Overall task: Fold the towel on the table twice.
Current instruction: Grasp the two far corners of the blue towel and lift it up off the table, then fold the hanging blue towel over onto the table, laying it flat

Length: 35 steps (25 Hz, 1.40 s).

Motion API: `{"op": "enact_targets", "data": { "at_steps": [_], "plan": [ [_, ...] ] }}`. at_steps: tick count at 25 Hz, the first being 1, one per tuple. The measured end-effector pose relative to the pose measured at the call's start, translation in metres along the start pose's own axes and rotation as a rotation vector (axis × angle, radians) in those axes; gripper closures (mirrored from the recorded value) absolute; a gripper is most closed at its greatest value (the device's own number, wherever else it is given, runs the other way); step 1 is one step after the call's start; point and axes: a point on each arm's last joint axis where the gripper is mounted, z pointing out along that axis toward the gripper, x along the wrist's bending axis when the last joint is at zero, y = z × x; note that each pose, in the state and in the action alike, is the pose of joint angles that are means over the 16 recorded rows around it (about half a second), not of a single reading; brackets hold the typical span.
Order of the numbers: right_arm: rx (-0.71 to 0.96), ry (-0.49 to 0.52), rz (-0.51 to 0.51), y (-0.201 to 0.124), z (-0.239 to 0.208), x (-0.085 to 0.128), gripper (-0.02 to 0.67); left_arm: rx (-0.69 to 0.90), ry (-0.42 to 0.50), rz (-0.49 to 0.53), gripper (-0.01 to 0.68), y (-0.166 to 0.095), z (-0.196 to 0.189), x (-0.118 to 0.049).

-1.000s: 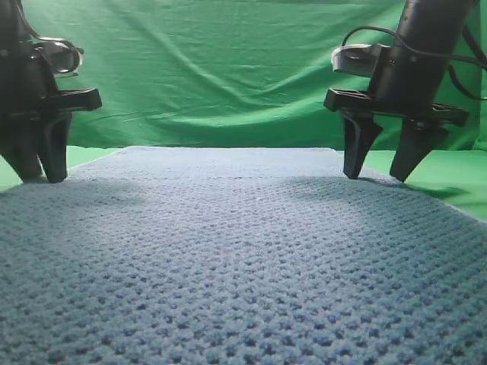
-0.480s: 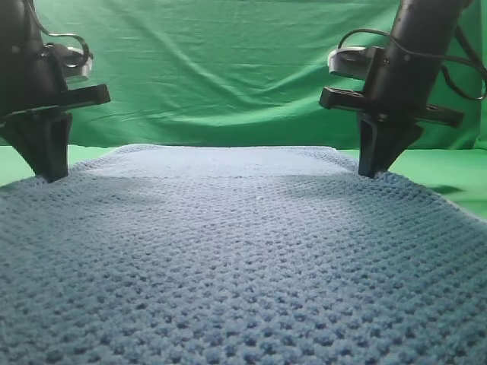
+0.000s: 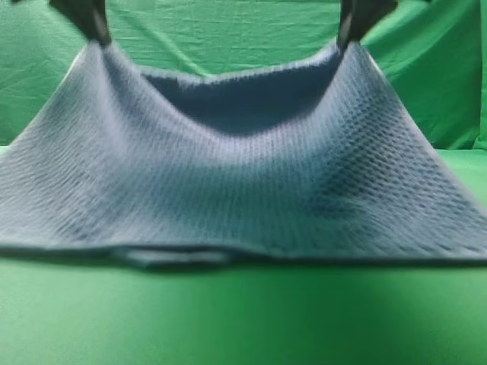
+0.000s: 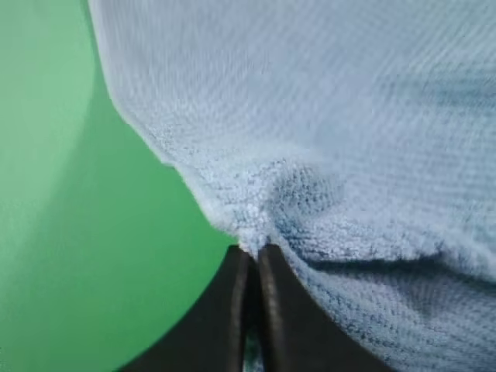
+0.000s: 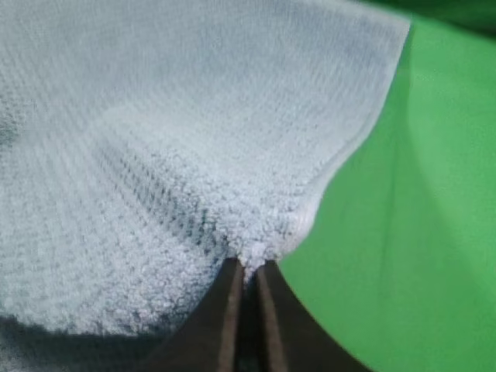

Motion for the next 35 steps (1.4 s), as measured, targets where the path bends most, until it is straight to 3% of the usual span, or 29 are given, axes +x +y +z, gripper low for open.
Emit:
{"op": "enact_targets", "data": {
  "at_steps": [7, 14, 24, 35],
  "plan": [
    [-0.296, -0.070, -0.053, 0.058, -0.061, -0.002, 0.649, -0.293, -0.016, 0.038, 0.673, 0.053, -0.065, -0.014],
    [-0.373, -0.128, -0.071, 0.075, -0.094, -0.004, 0.649, -0.357, -0.022, 0.038, 0.673, 0.064, -0.090, -0.019],
    [-0.160, -0.164, -0.036, 0.044, -0.085, -0.008, 0.649, -0.205, 0.012, -0.025, 0.673, 0.032, -0.074, -0.013],
    [-0.048, -0.118, 0.006, -0.015, -0.110, 0.004, 0.649, -0.164, -0.001, -0.070, 0.673, -0.043, -0.096, -0.015]
  ]
}}
